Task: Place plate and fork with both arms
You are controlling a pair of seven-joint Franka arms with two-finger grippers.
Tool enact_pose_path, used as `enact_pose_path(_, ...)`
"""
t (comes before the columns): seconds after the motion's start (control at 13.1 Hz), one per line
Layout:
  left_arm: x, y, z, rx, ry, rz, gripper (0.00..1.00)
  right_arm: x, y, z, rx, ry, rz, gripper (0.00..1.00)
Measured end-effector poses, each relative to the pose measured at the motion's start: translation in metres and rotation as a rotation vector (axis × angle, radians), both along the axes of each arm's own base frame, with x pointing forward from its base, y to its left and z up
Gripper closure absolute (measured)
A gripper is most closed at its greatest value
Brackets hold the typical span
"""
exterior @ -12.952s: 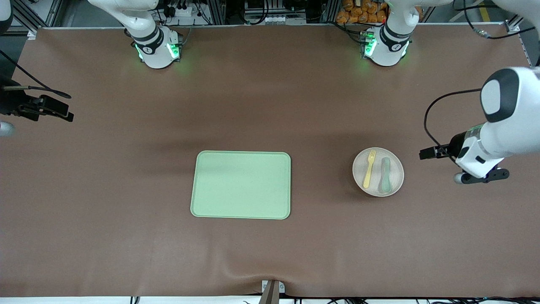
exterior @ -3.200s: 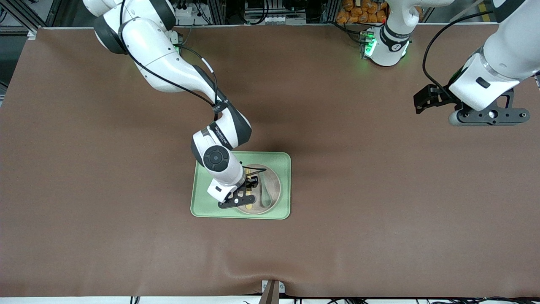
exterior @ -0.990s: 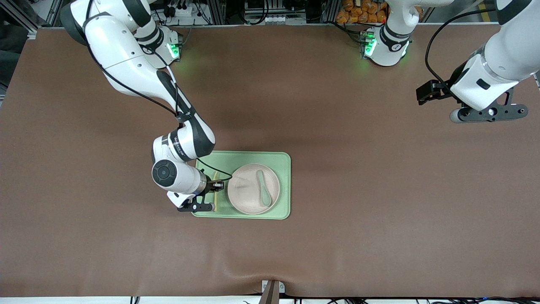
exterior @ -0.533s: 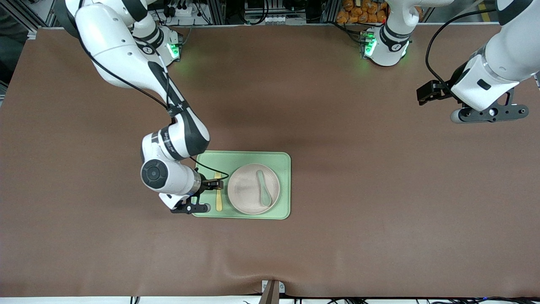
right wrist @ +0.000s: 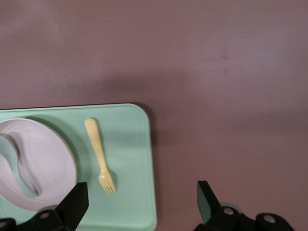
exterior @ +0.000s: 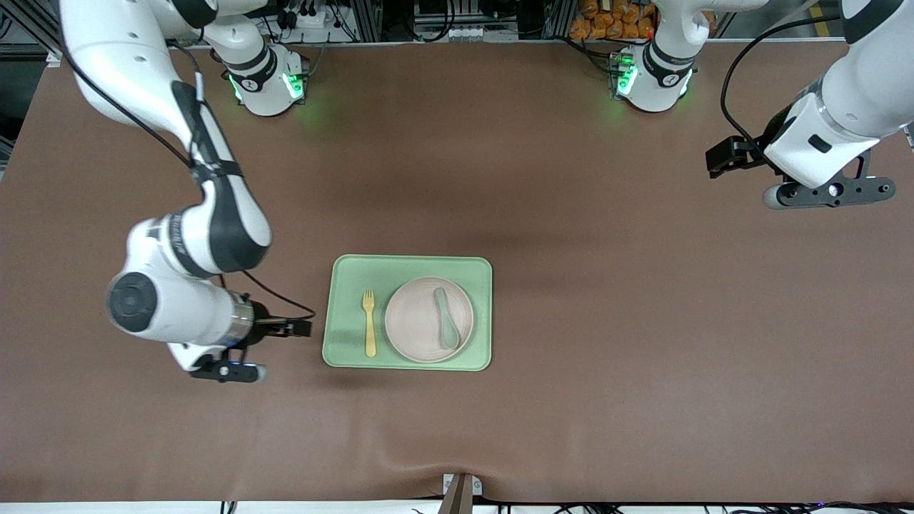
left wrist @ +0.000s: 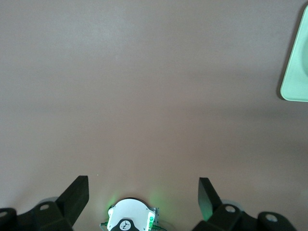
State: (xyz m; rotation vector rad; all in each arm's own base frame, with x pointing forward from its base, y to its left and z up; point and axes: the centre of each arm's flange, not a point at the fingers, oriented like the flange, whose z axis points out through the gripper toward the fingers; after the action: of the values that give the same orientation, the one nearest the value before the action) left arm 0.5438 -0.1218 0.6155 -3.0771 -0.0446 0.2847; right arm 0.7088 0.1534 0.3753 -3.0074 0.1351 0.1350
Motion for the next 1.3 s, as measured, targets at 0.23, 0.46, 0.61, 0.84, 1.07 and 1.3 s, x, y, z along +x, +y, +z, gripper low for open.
enact_pose_path(0.23,0.001,0.002,0.000,0.000,-0.001,0.004,0.00,-0.011,-0.032,0.062,-0.019,0.005,-0.024,0.00)
enact_pose_path(0.46,0.002,0.011,0.000,0.001,-0.002,0.020,0.00,-0.035,-0.084,0.133,-0.025,0.015,-0.081,0.00)
enact_pose_path(0.61,0.005,0.025,0.000,0.001,-0.001,0.047,0.00,-0.052,-0.107,0.171,-0.027,0.003,-0.108,0.00)
enact_pose_path(0.84,0.009,0.036,0.000,0.000,-0.007,0.066,0.00,-0.085,-0.110,0.212,-0.030,-0.032,-0.111,0.00)
enact_pose_path(1.07,0.012,0.033,0.002,-0.007,-0.035,0.059,0.00,-0.132,-0.105,0.230,-0.038,-0.083,-0.109,0.00)
enact_pose_path(1.3,0.023,0.032,0.009,-0.027,-0.127,0.040,0.00,-0.167,-0.111,0.237,-0.107,-0.088,-0.102,0.00)
